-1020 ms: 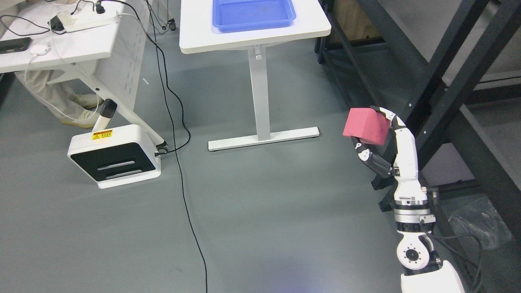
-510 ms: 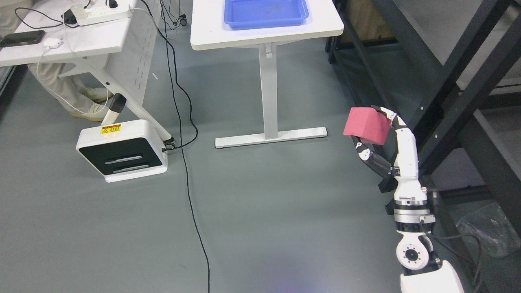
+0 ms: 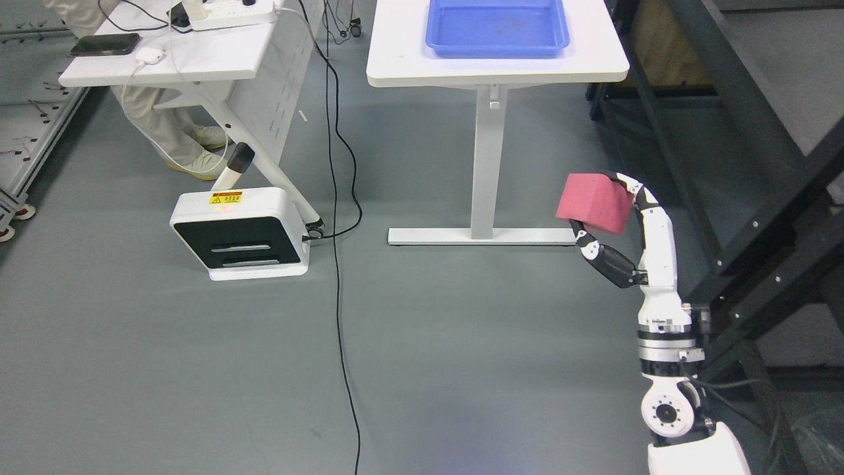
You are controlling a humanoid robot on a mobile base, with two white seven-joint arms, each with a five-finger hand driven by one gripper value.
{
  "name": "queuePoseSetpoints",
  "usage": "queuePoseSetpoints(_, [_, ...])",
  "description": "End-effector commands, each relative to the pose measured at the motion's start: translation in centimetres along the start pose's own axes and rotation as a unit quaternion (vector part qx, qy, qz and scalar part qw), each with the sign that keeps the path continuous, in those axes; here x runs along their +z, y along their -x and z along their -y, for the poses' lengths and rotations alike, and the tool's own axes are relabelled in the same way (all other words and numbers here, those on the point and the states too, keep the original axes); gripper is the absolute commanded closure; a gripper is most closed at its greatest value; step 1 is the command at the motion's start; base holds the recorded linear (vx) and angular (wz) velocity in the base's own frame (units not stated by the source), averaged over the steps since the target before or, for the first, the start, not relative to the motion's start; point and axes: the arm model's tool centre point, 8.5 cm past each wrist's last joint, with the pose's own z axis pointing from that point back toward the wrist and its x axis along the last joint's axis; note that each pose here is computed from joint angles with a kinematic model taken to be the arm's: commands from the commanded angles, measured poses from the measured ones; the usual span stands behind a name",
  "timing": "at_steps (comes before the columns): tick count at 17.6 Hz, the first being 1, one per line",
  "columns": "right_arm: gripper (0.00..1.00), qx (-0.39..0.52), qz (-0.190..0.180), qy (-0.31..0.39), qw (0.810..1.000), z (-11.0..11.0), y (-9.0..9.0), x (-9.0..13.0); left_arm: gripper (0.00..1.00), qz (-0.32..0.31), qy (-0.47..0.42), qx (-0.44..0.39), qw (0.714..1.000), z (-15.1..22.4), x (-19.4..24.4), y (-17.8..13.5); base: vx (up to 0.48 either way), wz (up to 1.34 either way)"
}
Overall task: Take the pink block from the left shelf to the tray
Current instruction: 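Turn and drive to the white table, carrying the block in the right hand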
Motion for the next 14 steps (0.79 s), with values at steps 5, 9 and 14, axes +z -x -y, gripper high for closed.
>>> queuePoseSetpoints(5, [0.94,0.007,0.011,0.000,1.000,0.52,-0.09,-0.81,0.00,-0.002,-0.007,-0.001,1.000,-1.03,0.21,0.68,0.206,0.18])
queuePoseSetpoints(9, [0.94,0.007,0.011,0.000,1.000,0.52,-0.09,-0.81,0.00,-0.002,-0.007,-0.001,1.000,-1.03,0.21,0.68,0.239,-0.05])
queuePoseSetpoints(14, [0.94,0.007,0.011,0.000,1.000,0.52,-0.09,-0.81,0.00,-0.002,-0.007,-0.001,1.000,-1.03,0.21,0.68,0.249,-0.09])
